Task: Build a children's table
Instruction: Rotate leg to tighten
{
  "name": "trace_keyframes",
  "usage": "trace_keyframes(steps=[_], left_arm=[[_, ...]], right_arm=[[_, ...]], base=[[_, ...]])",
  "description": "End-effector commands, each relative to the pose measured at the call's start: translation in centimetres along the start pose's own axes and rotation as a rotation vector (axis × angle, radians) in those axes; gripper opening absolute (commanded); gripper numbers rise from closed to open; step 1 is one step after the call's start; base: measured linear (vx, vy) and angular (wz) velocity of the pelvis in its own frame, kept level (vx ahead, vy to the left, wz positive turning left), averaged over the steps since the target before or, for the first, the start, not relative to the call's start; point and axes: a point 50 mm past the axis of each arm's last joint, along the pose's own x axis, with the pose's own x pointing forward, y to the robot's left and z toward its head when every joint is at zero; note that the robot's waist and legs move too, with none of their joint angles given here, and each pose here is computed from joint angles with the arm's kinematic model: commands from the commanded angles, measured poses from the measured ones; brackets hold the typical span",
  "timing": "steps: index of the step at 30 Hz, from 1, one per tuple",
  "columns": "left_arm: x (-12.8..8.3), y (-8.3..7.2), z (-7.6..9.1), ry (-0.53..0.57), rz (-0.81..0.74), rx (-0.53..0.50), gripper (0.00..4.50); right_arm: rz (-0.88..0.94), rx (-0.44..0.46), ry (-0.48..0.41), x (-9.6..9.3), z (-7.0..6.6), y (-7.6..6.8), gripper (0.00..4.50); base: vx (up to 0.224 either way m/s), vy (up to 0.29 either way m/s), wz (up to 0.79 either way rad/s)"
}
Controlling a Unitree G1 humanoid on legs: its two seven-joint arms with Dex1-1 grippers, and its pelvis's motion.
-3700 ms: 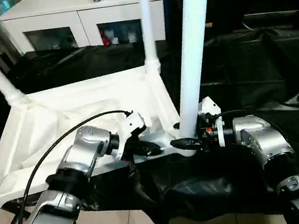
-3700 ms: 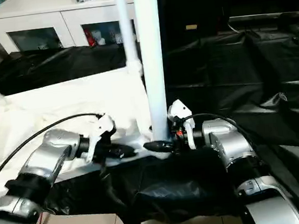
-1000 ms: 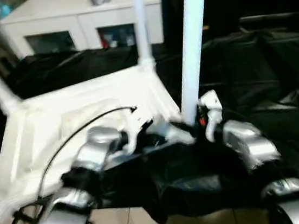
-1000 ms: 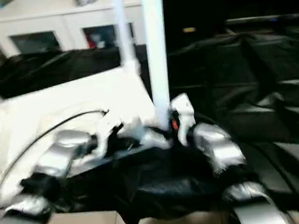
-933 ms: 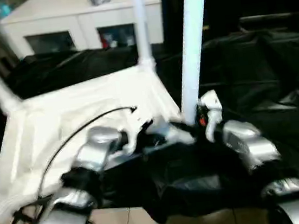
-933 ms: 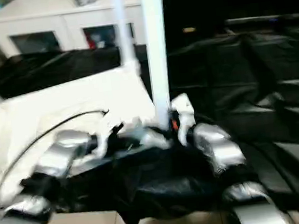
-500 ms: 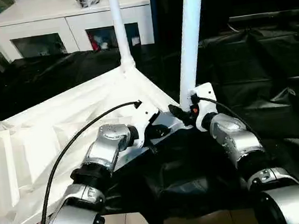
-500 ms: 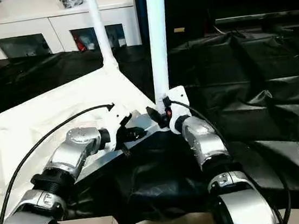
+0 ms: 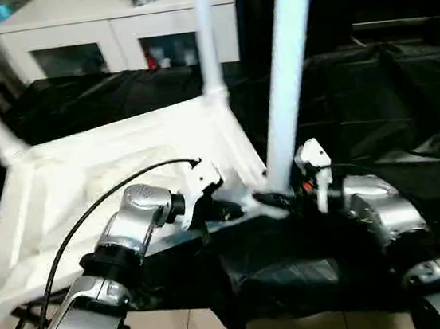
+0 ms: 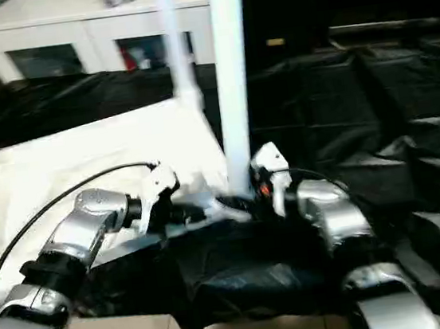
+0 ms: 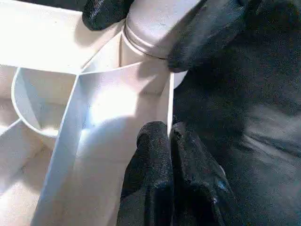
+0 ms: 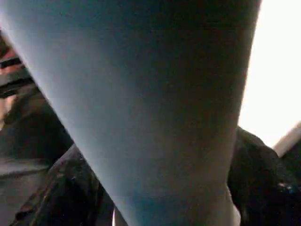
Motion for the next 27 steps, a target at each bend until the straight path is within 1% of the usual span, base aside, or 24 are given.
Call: trace_keyframes(steps=[1, 3, 4, 6, 8, 12, 19, 21, 22, 23, 26, 27], left_arm=[[0.4, -0.3, 2.2, -0.072, -0.038, 0.075, 0.00], [0.3, -0.3, 2.1, -0.068, -0.046, 0.076, 0.00], [0.2, -0.3, 2.0, -0.066, -0.050, 0.075, 0.00], [0.1, -0.2, 2.0, -0.065, -0.052, 0.075, 0.00], [0.1, -0.2, 2.0, -0.065, -0.053, 0.075, 0.00], [0.0, -0.2, 2.0, -0.068, -0.053, 0.074, 0.00], [0.6, 0.2, 2.2, -0.086, 0.024, 0.063, 0.00], [1.2, 0.6, 2.6, -0.094, 0.101, 0.047, 0.00], [1.4, 0.7, 2.7, -0.095, 0.122, 0.042, 0.00], [1.7, 0.9, 2.9, -0.098, 0.156, 0.033, 0.00], [2.5, 1.1, 3.4, -0.110, 0.216, 0.008, 0.00], [3.1, 1.1, 3.7, -0.119, 0.239, -0.005, 0.00]], right_arm=[[0.185, 0.048, 0.065, 1.8, -1.5, 2.2, 3.41], [0.203, 0.052, 0.071, 1.7, -1.6, 2.3, 3.41], [0.212, 0.055, 0.073, 1.6, -1.6, 2.4, 3.28], [0.226, 0.060, 0.077, 1.5, -1.6, 2.5, 3.28], [0.232, 0.062, 0.079, 1.5, -1.6, 2.6, 3.02], [0.249, 0.073, 0.086, 1.5, -1.7, 2.9, 2.78], [0.200, 0.098, 0.058, 2.5, -1.9, 3.3, 2.68], [0.057, 0.112, 0.057, 3.7, -2.4, 2.9, 2.67], [0.009, 0.118, 0.057, 4.0, -2.6, 2.7, 2.67], [-0.079, 0.130, 0.059, 4.5, -2.8, 2.3, 2.66], [-0.297, 0.182, 0.070, 5.6, -3.3, 1.3, 2.61], [-0.395, 0.225, 0.065, 6.2, -3.3, 0.9, 2.60]], base=[[0.000, 0.000, 0.00], [0.000, 0.000, 0.00], [0.000, 0.000, 0.00], [0.000, 0.000, 0.00], [0.000, 0.000, 0.00], [0.000, 0.000, 0.00], [0.000, 0.000, 0.00], [0.000, 0.000, 0.00], [0.000, 0.000, 0.00], [0.000, 0.000, 0.00], [0.000, 0.000, 0.00], [0.000, 0.000, 0.00]])
